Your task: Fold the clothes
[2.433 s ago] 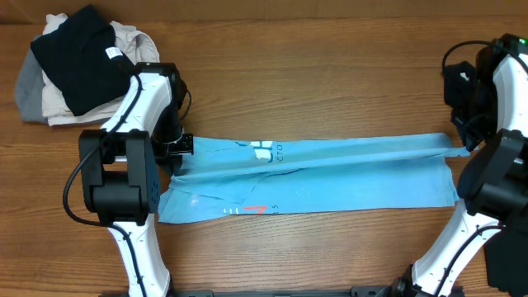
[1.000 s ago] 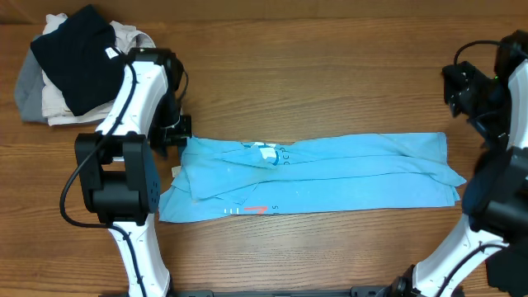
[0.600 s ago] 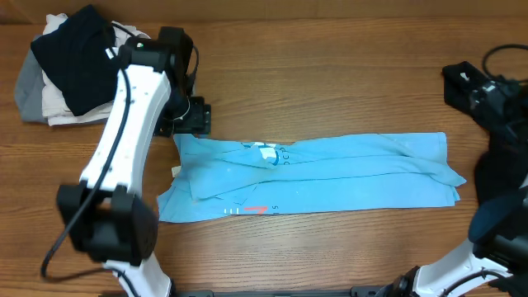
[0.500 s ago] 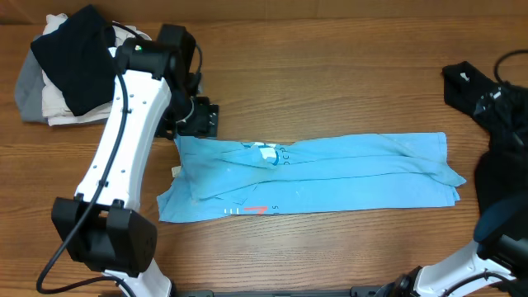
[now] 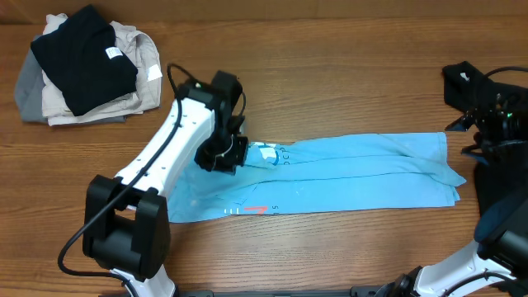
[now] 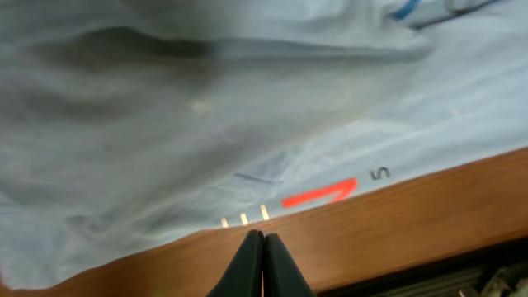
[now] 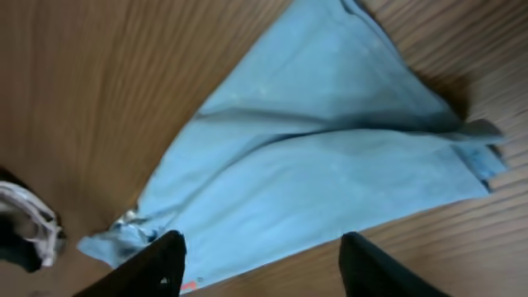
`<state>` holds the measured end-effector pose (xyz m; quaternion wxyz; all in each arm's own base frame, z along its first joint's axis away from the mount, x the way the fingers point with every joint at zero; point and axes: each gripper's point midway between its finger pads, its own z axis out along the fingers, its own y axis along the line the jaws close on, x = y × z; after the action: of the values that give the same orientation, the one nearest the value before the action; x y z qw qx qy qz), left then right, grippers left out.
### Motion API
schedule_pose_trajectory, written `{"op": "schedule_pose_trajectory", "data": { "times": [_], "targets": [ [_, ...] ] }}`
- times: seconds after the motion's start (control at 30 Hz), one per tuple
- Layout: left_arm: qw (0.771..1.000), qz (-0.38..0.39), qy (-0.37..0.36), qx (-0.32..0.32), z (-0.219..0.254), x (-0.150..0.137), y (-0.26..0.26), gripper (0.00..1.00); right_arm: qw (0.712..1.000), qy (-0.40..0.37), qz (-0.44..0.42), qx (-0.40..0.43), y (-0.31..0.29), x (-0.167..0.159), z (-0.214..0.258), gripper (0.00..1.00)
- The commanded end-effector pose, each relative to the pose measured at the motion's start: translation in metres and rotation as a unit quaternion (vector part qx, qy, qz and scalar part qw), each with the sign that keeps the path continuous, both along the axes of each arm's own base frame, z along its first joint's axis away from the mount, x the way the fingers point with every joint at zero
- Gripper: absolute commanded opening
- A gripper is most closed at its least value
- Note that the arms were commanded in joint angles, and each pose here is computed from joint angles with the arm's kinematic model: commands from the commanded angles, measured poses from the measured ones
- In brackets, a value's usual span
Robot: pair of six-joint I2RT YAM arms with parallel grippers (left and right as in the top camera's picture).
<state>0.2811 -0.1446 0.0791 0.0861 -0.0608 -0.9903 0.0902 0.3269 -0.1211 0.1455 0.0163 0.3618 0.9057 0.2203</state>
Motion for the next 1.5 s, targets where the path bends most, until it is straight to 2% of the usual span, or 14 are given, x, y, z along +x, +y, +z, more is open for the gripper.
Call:
{"op": "schedule_pose_trajectory", "data": {
  "times": [0.0, 0.57, 0.97, 1.2, 1.37, 1.47],
  "targets": [
    [0.999, 0.036, 0.026, 0.010, -0.021, -0.010, 0.008, 0.04, 1.000, -0.019, 0.005, 0.018, 0.008, 0.004, 0.005, 0.63],
    [0.984, 0.146, 0.076, 0.068, -0.077, -0.002, 0.085, 0.04, 0.999, -0.026, 0.003, 0.032, 0.012, 0.007, 0.008, 0.64],
    [0.961, 0.223, 0.053, 0.153, -0.091, 0.011, 0.153, 0.04, 0.999, -0.031, 0.002, 0.037, 0.013, 0.009, 0.009, 0.64],
    [0.936, 0.283, 0.066, 0.197, -0.088, -0.001, 0.214, 0.04, 0.999, -0.034, 0.005, 0.040, 0.016, 0.010, 0.010, 0.65],
    [0.910, 0.352, 0.083, 0.203, -0.086, -0.016, 0.257, 0.04, 0.998, -0.036, 0.023, 0.039, 0.025, 0.013, 0.010, 0.73],
    [0.887, 0.406, 0.085, 0.205, -0.082, -0.022, 0.281, 0.04, 0.997, -0.038, 0.053, 0.039, 0.036, 0.013, 0.010, 0.80]
  ]
}}
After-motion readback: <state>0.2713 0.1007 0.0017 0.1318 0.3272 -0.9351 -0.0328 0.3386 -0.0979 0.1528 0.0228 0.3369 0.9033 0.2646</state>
